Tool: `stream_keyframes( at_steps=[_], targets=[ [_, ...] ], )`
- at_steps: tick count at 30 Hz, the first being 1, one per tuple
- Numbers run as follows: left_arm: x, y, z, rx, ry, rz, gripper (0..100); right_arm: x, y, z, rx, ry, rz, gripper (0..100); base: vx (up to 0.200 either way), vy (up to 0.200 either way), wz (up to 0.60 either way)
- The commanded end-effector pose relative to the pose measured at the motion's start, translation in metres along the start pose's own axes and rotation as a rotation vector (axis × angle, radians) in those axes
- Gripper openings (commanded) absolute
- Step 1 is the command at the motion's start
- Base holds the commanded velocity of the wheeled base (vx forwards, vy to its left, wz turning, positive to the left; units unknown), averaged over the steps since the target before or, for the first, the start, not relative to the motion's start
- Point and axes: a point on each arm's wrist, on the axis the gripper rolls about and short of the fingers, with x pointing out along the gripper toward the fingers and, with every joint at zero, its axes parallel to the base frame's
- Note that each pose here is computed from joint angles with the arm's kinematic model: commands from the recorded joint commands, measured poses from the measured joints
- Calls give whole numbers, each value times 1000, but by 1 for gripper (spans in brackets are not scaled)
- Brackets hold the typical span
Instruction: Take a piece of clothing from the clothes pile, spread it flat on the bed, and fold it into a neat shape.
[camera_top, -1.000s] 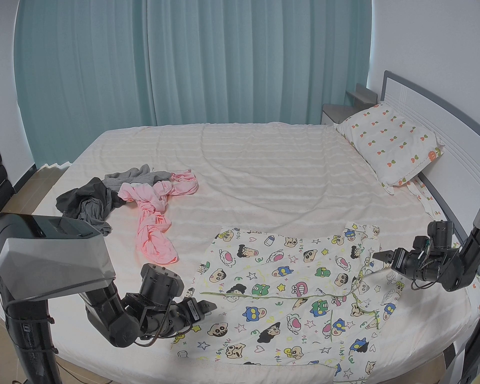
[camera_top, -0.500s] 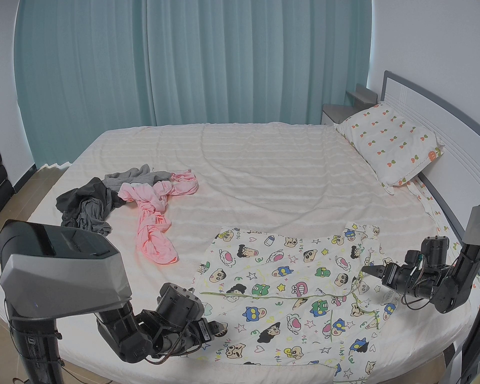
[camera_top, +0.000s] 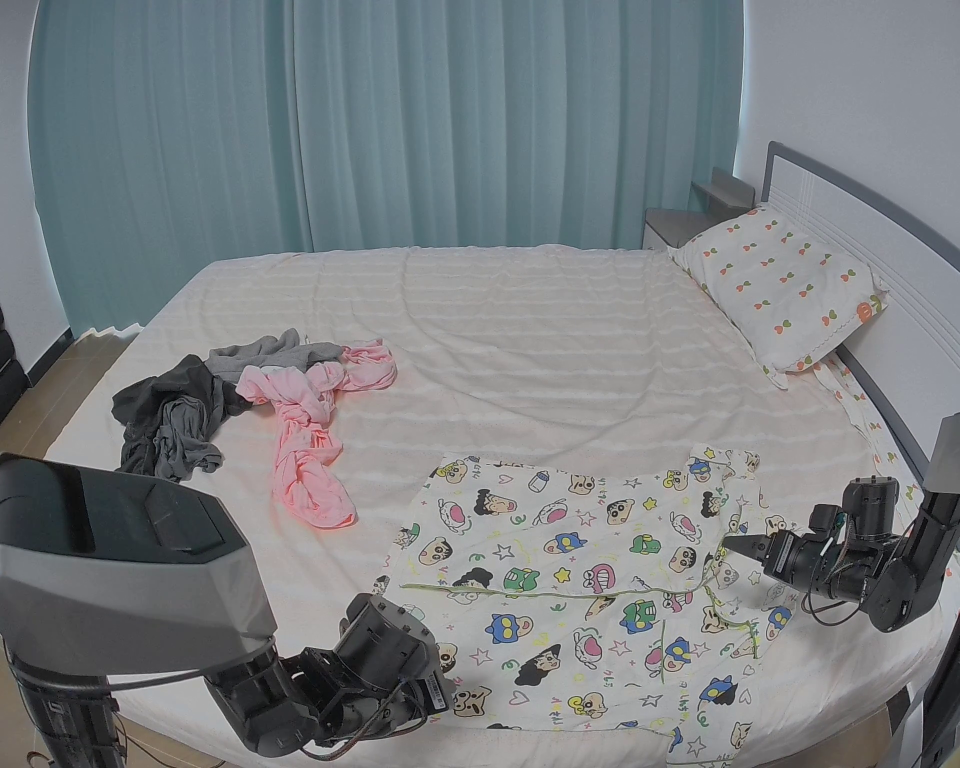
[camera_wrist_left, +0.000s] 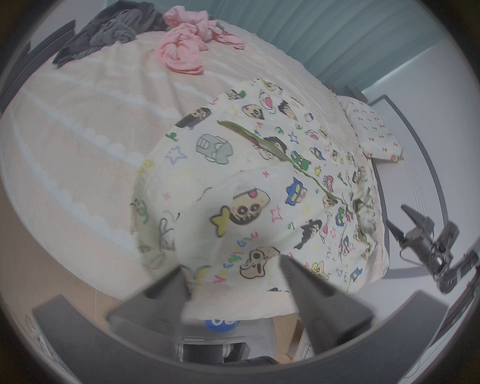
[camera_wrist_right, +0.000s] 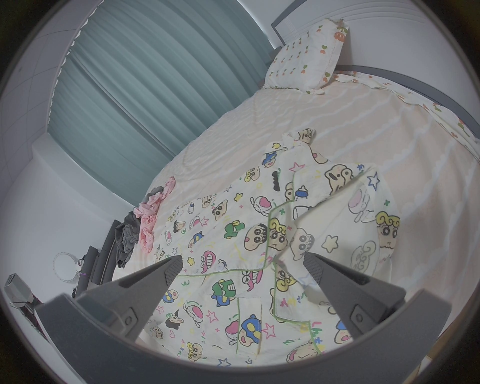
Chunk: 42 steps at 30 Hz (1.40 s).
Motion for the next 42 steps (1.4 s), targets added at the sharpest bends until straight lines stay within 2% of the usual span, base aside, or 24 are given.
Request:
stream_keyframes(
  at_steps=[1,3,6,15,18,21,24,26,31,34,40,41,42],
  targets=[
    [1,-3,-7,43,4,-8,0,-2,0,-3,1,9,11,100,0,0,0],
    [9,-5,-6,38,-66,15,0,-4,0,-5,-6,1,20,100,0,0,0],
    [15,0,-7,20,-121,72,0,-4,0,-6,-7,-2,23,100,0,0,0],
    [-15,29,-7,-8,-141,151,0,-6,5,-16,-20,40,28,100,0,0,0],
    [-19,33,-3,11,-183,173,0,-6,7,-23,-29,67,32,100,0,0,0],
    [-21,36,-1,46,-207,160,0,-6,8,-28,-35,89,32,100,0,0,0],
    [-23,34,3,61,-272,88,0,-6,7,-36,-54,127,23,100,0,0,0],
    [-22,36,3,78,-295,83,0,-4,4,-40,-68,149,12,100,0,0,0],
    [-14,52,-9,124,-235,154,0,-2,1,-58,-149,232,-3,100,0,0,0],
    [-11,56,-14,130,-213,166,0,-2,2,-63,-172,257,1,100,0,0,0],
    [-20,55,-29,208,-142,74,0,-3,2,-65,-174,263,2,100,0,0,0],
    [-22,55,-32,222,-126,54,100,-3,2,-65,-174,264,1,100,0,0,0],
    [-24,56,-35,239,-104,37,100,-3,2,-64,-175,262,2,100,0,0,0]
  ],
)
